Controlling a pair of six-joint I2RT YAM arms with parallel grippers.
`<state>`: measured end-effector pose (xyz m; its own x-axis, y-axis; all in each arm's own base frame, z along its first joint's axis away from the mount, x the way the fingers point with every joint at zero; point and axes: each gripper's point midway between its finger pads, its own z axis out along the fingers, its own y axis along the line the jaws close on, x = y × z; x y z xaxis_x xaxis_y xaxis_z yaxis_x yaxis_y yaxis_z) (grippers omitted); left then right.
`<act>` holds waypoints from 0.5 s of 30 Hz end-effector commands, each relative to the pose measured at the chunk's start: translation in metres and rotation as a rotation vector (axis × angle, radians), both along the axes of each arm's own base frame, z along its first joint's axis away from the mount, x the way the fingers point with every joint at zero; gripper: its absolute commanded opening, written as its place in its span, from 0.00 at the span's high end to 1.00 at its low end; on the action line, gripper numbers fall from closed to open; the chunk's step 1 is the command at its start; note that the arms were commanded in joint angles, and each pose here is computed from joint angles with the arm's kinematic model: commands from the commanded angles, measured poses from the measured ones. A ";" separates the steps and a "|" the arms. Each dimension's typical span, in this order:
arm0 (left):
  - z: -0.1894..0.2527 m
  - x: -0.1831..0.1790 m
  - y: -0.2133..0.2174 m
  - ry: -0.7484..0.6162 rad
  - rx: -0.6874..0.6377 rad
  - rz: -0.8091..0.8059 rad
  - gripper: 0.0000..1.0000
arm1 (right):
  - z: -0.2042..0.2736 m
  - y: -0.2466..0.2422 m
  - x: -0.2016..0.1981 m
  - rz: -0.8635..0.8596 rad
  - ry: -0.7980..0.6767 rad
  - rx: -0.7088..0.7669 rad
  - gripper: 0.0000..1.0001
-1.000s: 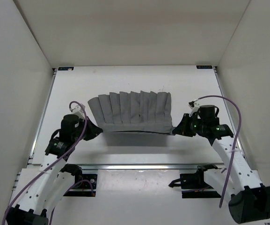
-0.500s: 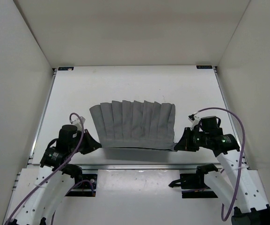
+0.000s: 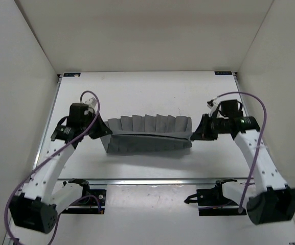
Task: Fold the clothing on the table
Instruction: Fold the skirt
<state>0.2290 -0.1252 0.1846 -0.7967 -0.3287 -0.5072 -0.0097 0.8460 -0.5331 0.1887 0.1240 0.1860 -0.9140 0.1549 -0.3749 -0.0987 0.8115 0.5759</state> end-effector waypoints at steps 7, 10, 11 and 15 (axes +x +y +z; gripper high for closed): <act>-0.016 0.123 0.032 -0.065 0.151 0.127 1.00 | -0.028 0.001 0.142 -0.018 -0.045 0.023 1.00; -0.035 0.161 0.037 -0.046 0.143 0.157 0.74 | -0.042 0.001 0.193 -0.068 -0.064 0.030 0.99; -0.035 0.180 0.036 -0.059 0.125 0.164 0.55 | -0.043 0.000 0.213 -0.098 -0.086 0.035 0.90; -0.025 0.222 0.028 -0.059 0.057 0.134 0.34 | -0.029 -0.011 0.253 -0.209 -0.168 0.008 0.56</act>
<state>0.4128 -0.0994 0.1155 -0.7902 -0.3810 -0.4800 -0.1585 0.8837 -0.4405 0.3940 0.1250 0.1160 -0.8993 0.2633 -0.3491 0.0044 0.8037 0.5950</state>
